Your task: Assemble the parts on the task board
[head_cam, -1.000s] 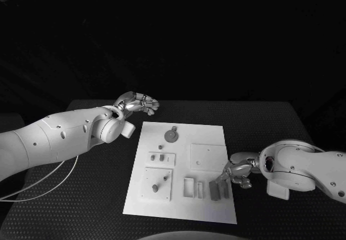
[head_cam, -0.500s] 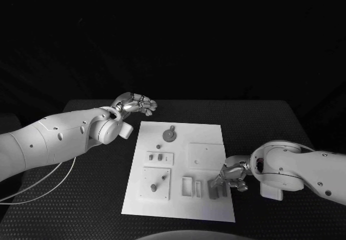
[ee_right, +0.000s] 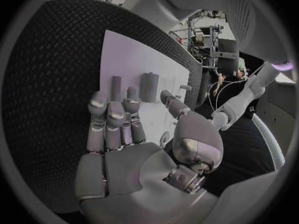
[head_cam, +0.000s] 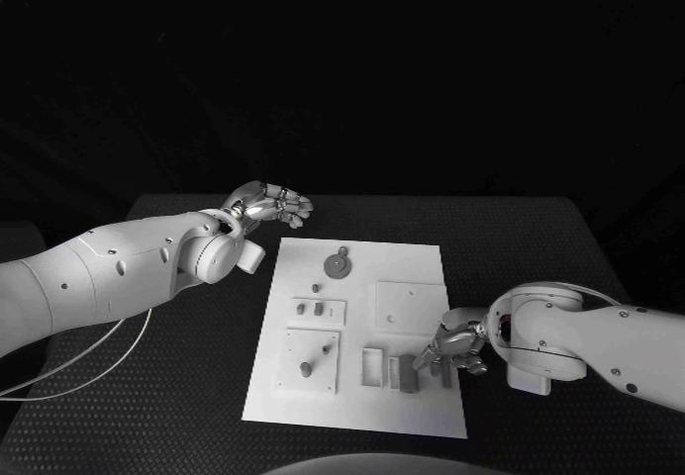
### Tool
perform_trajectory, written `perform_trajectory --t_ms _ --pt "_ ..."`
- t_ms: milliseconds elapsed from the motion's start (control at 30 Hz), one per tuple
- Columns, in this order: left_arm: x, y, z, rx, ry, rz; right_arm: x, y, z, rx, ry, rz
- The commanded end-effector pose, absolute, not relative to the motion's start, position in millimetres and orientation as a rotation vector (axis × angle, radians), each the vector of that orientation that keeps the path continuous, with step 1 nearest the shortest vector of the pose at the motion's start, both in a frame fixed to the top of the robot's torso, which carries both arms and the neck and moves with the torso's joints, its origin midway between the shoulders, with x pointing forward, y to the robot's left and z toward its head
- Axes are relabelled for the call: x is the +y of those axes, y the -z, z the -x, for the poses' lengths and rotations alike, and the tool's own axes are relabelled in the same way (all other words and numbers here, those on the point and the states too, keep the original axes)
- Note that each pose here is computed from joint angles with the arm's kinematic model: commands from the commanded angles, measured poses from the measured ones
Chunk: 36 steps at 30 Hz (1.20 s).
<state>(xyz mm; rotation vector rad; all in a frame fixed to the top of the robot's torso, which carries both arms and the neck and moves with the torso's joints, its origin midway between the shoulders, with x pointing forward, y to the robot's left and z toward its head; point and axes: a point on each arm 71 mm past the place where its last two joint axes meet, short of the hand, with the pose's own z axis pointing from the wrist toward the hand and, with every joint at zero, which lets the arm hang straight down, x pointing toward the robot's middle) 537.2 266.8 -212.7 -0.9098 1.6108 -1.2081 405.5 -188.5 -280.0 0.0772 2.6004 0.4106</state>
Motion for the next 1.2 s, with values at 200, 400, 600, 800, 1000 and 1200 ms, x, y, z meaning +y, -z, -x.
perform_trajectory --t_ms 200,400,600,800,1000,1200 --pt "263.5 211.9 -535.9 1.617 1.236 0.904 -182.1 283.0 -405.0 2.585 -0.355 -0.009" --pt "262.8 211.9 -535.7 1.619 1.237 0.904 -172.5 285.1 -403.4 2.562 -0.382 -0.037" --pt "262.8 211.9 -535.5 1.619 1.237 0.904 -164.2 287.0 -404.5 2.571 -0.39 -0.026" --pt "261.3 211.7 -535.0 1.62 1.241 0.903 -160.5 297.8 -402.2 2.577 -0.38 -0.021" --pt "261.2 211.7 -534.7 1.621 1.242 0.903 -152.7 304.1 -400.6 2.584 -0.385 -0.008" --pt "262.0 211.6 -534.3 1.621 1.24 0.904 -151.4 306.5 -400.1 2.587 -0.381 -0.003"
